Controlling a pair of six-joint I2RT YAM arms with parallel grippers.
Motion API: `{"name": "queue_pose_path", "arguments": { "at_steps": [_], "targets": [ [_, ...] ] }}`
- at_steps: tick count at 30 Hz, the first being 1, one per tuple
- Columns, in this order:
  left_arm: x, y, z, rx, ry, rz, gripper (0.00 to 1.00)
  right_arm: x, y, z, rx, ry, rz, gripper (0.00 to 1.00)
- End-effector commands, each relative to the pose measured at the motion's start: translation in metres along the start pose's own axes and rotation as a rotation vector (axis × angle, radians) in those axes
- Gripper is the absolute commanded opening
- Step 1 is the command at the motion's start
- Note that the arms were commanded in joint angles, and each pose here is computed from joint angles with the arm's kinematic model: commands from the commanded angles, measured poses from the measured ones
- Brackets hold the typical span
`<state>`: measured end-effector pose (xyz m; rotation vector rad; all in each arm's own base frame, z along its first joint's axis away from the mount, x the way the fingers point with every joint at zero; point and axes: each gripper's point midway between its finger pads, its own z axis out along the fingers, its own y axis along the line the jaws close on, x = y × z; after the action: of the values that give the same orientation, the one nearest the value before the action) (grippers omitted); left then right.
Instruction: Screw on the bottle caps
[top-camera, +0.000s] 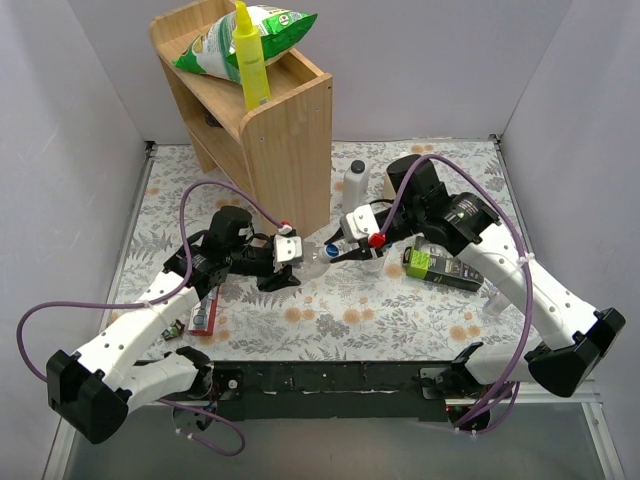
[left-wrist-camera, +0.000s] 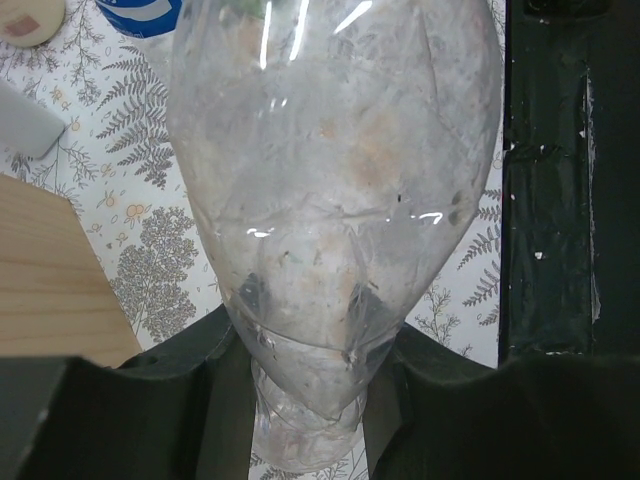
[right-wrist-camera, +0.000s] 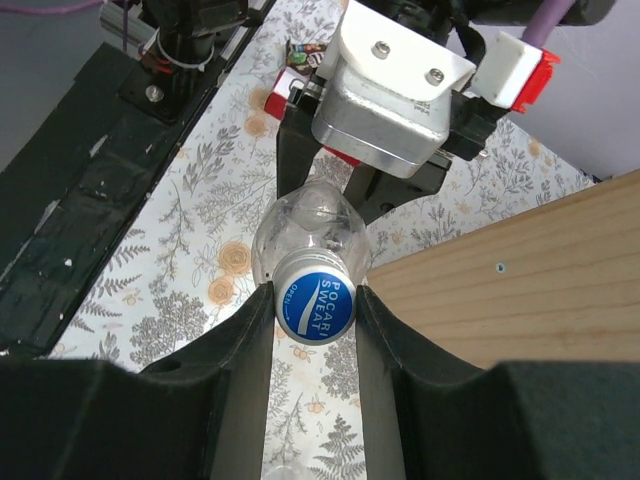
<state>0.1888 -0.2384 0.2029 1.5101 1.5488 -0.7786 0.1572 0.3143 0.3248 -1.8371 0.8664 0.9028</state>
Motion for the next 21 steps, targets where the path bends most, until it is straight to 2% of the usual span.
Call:
{"name": "queue_pose_path", "arguments": {
  "at_steps": [1,3,4,5,7,9,10,12,13,14,17,19,21],
  "targets": [
    [-0.022,0.0,-0.005,0.026,-0.051,0.088,0.0,-0.011,0.004,0.0,-0.03,0.021,-0.125,0.4],
    [-0.021,0.0,-0.004,0.034,-0.045,0.082,0.0,-0.011,0.009,0.002,-0.056,0.026,-0.163,0.4],
    [-0.021,0.001,-0.003,0.036,-0.04,0.076,0.0,-0.014,0.006,0.002,-0.056,0.025,-0.181,0.34],
    [-0.021,0.001,-0.003,0.038,-0.038,0.074,0.0,-0.014,0.007,0.002,-0.063,0.028,-0.183,0.27],
    [-0.022,0.007,-0.002,0.012,-0.036,0.075,0.0,-0.011,0.005,0.006,-0.081,0.039,-0.142,0.02],
    [-0.028,0.017,-0.004,-0.059,-0.06,0.049,0.0,-0.008,-0.019,0.014,-0.009,0.046,-0.043,0.01],
    [-0.033,0.032,-0.004,-0.149,-0.094,-0.002,0.0,-0.006,-0.022,0.016,0.022,0.049,0.136,0.01],
    [-0.048,0.042,-0.014,-0.259,-0.177,-0.024,0.0,0.003,-0.037,0.024,0.093,0.051,0.315,0.01],
    [-0.066,0.052,-0.021,-0.33,-0.273,-0.069,0.0,0.001,-0.053,0.025,0.16,0.012,0.386,0.01],
    [-0.058,0.057,-0.021,-0.384,-0.285,-0.105,0.0,0.002,-0.055,0.027,0.203,-0.017,0.587,0.01],
    [-0.064,0.057,-0.019,-0.389,-0.328,-0.175,0.0,0.026,-0.067,0.029,0.327,-0.052,0.903,0.01],
    [-0.049,0.056,-0.01,-0.363,-0.265,-0.221,0.0,0.031,-0.066,0.035,0.303,-0.043,0.917,0.01],
    [-0.035,0.057,-0.006,-0.37,-0.214,-0.243,0.0,0.019,-0.072,0.027,0.278,-0.072,0.844,0.01]
  ]
}}
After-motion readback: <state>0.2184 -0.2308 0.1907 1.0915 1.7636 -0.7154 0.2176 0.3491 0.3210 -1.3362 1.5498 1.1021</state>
